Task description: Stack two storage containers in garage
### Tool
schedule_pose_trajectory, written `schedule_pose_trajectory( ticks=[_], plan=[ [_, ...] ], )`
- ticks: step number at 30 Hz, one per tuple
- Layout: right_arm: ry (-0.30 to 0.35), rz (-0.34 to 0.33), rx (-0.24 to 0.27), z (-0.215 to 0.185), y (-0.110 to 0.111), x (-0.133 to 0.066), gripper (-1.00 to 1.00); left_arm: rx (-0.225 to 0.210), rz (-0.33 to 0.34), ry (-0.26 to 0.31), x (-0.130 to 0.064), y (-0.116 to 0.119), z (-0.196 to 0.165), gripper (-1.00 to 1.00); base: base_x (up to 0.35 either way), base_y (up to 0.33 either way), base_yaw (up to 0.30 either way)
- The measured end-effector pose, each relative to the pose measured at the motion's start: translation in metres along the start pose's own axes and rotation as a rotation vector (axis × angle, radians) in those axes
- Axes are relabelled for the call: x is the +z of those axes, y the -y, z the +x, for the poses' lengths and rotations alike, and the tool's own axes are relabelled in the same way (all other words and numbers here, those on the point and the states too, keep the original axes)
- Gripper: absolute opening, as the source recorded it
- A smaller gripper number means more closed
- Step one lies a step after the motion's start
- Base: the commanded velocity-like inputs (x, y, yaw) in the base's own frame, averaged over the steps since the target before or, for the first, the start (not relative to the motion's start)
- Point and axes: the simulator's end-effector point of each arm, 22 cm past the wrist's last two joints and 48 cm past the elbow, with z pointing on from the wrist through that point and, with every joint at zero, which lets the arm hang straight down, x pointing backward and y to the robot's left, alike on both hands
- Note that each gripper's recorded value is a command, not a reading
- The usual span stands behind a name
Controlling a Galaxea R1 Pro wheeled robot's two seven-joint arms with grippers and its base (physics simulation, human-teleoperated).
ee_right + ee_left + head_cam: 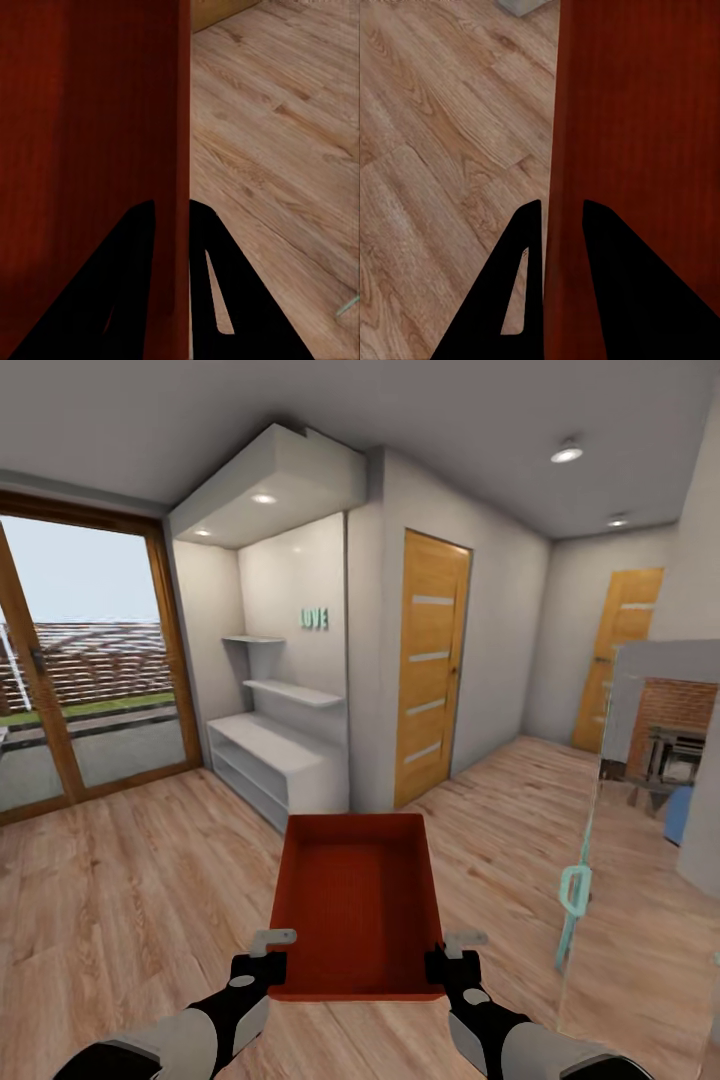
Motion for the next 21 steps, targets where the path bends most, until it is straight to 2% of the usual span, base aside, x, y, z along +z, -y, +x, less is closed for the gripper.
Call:
schedule_pose_trajectory(
  ticks=[6,21],
  plan=[
    [0.001,0.000,0.001,-0.0002,0.0003,0.0000,-1.00,0.000,0.000,0.001,0.0000,0.0003,-0.0002,-1.00,0.322,0.088,-0.087],
    [0.001,0.000,0.001,-0.0002,0.0004,0.0000,-1.00,0.000,0.000,0.001,-0.0001,0.0004,-0.0002,-1.00,0.322,0.102,-0.267]
  ],
)
